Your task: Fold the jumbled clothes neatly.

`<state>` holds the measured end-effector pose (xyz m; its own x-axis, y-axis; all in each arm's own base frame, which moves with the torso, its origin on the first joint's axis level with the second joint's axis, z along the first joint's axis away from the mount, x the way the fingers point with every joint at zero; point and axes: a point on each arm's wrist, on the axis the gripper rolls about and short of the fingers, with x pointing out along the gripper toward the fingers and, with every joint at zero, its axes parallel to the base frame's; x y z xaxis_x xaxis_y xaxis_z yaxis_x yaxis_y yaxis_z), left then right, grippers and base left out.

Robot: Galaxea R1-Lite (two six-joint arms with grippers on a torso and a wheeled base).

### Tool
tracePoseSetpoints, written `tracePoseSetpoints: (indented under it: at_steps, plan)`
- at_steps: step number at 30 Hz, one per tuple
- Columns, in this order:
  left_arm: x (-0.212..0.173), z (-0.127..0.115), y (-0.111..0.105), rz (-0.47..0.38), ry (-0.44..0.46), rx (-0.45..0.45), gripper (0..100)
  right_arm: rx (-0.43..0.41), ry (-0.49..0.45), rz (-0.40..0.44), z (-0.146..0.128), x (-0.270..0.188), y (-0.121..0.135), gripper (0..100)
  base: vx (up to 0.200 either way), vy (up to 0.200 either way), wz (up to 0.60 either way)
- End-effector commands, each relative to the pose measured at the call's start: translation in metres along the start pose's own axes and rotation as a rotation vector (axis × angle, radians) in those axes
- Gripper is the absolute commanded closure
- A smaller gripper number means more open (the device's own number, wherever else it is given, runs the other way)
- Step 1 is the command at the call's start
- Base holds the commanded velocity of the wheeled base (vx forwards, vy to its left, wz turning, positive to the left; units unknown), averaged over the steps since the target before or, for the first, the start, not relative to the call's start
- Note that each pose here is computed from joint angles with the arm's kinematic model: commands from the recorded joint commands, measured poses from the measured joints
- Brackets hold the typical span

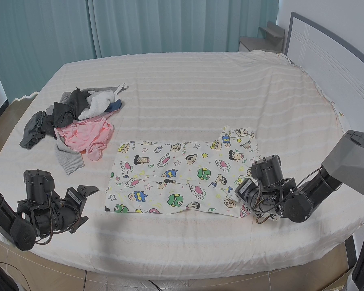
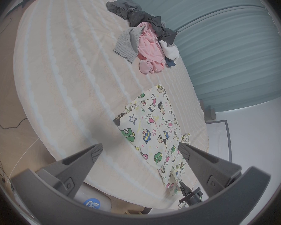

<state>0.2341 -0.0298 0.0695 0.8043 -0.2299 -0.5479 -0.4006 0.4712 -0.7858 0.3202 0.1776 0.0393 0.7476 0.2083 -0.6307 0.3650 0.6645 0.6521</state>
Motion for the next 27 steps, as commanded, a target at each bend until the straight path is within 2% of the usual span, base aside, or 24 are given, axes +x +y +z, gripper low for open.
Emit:
tracePoseSetpoints:
  at_steps: [1,14,22,27]
  plan:
    - [0.000,0.000,0.000,0.001,0.001,-0.001,0,-0.020,0.010,0.022,-0.006,-0.003,0.008,100,0.000,0.000,0.00]
    - [0.001,0.000,0.000,0.002,0.001,-0.001,0,-0.071,0.079,-0.078,-0.032,0.003,-0.006,100,0.000,0.000,0.00]
    - [0.003,-0.001,0.002,0.012,0.006,-0.003,0,-0.071,0.101,-0.128,-0.039,0.014,-0.016,100,0.000,0.000,0.00]
    - [0.005,-0.001,0.003,0.007,0.003,0.000,0,-0.065,0.101,-0.130,-0.038,0.016,-0.017,100,0.000,0.000,0.00]
